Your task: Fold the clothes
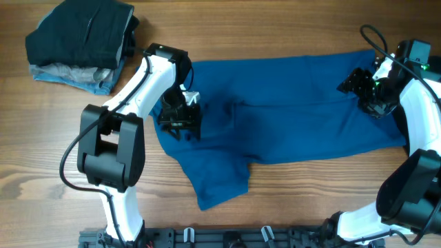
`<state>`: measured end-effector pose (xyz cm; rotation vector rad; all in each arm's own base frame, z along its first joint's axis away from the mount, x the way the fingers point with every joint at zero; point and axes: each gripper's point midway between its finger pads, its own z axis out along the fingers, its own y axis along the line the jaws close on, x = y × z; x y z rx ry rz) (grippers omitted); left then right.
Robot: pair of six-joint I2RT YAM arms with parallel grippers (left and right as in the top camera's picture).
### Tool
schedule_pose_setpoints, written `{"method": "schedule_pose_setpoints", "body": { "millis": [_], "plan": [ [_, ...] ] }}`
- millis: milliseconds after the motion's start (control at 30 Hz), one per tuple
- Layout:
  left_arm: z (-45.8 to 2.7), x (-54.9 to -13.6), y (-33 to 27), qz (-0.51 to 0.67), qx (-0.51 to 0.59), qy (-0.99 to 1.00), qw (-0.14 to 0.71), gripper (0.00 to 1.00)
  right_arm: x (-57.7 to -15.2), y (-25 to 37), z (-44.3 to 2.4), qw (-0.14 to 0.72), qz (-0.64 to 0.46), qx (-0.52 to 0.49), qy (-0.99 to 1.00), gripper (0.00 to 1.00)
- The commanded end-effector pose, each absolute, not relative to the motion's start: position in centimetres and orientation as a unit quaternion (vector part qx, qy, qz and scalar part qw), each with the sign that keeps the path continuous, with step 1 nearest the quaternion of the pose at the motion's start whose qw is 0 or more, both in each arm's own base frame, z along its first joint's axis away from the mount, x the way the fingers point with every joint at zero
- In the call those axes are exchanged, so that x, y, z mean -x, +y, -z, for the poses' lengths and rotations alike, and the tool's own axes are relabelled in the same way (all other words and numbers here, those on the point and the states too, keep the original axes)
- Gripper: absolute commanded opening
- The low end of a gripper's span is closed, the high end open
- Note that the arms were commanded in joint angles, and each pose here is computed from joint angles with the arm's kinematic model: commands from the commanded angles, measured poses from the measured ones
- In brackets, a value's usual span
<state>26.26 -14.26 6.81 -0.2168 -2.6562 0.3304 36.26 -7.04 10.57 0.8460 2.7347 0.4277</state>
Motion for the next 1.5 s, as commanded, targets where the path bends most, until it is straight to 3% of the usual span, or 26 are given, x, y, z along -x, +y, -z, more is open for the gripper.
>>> {"method": "schedule_pose_setpoints", "body": {
  "millis": [0, 167, 233, 400, 567, 667, 767, 1033, 1100, 1133, 1200, 1233, 1367, 1467],
  "plan": [
    [-8.6, -26.3, -14.7, -0.134, 0.080, -0.966, 0.207, 0.58, -36.0, -6.8, -10.7, 0.121, -0.152, -0.282, 0.940, 0.82],
    [-13.3, -28.2, -16.5, -0.161, 0.118, -0.977, 0.069, 0.42, -35.2, -6.6, -10.6, 0.106, -0.151, -0.272, 0.945, 0.82],
    [-13.7, -27.3, -17.2, -0.123, 0.130, -0.983, 0.052, 0.61, -35.0, -6.5, -10.5, 0.103, -0.151, -0.268, 0.946, 0.82],
    [-6.5, -19.6, -14.7, -0.034, -0.032, -0.980, 0.192, 0.55, -35.0, -6.6, -10.5, 0.104, -0.150, -0.269, 0.946, 0.84],
    [-4.1, -20.0, -12.4, -0.038, -0.115, -0.974, 0.191, 0.63, -35.3, -6.7, -10.6, 0.109, -0.150, -0.268, 0.945, 0.86],
    [-4.5, -18.3, -15.3, -0.102, -0.113, -0.960, 0.234, 0.62, -35.1, -6.8, -10.5, 0.107, -0.146, -0.269, 0.946, 0.86],
    [-3.8, -15.2, -16.9, -0.078, -0.079, -0.960, 0.258, 0.70, -34.9, -6.7, -10.5, 0.102, -0.147, -0.270, 0.946, 0.86],
    [-1.1, -11.9, -16.3, -0.052, -0.112, -0.951, 0.283, 0.74, -35.1, -7.2, -10.4, 0.106, -0.137, -0.289, 0.942, 0.86],
    [-0.3, -12.4, -17.5, -0.088, -0.120, -0.951, 0.273, 0.66, -35.1, -7.4, -10.4, 0.107, -0.137, -0.295, 0.939, 0.85],
    [-0.1, -12.6, -17.9, -0.100, -0.119, -0.951, 0.269, 0.51, -35.1, -7.6, -10.4, 0.108, -0.137, -0.299, 0.938, 0.86],
    [-0.1, -12.7, -18.0, -0.102, -0.117, -0.951, 0.266, 0.11, -35.3, -8.8, -10.5, 0.117, -0.136, -0.320, 0.930, 0.86],
    [-0.1, -12.6, -17.9, -0.101, -0.115, -0.951, 0.268, 0.04, -35.2, -9.5, -10.6, 0.121, -0.135, -0.332, 0.926, 0.86],
    [-1.7, -12.1, -16.7, -0.105, -0.119, -0.945, 0.285, 0.04, -33.2, -15.2, -10.3, 0.128, -0.096, -0.411, 0.897, 0.85],
    [-4.0, -13.4, -15.8, -0.140, -0.131, -0.950, 0.248, 0.04, -30.6, -18.9, -9.7, 0.114, -0.055, -0.475, 0.871, 0.77]
  ]
}}
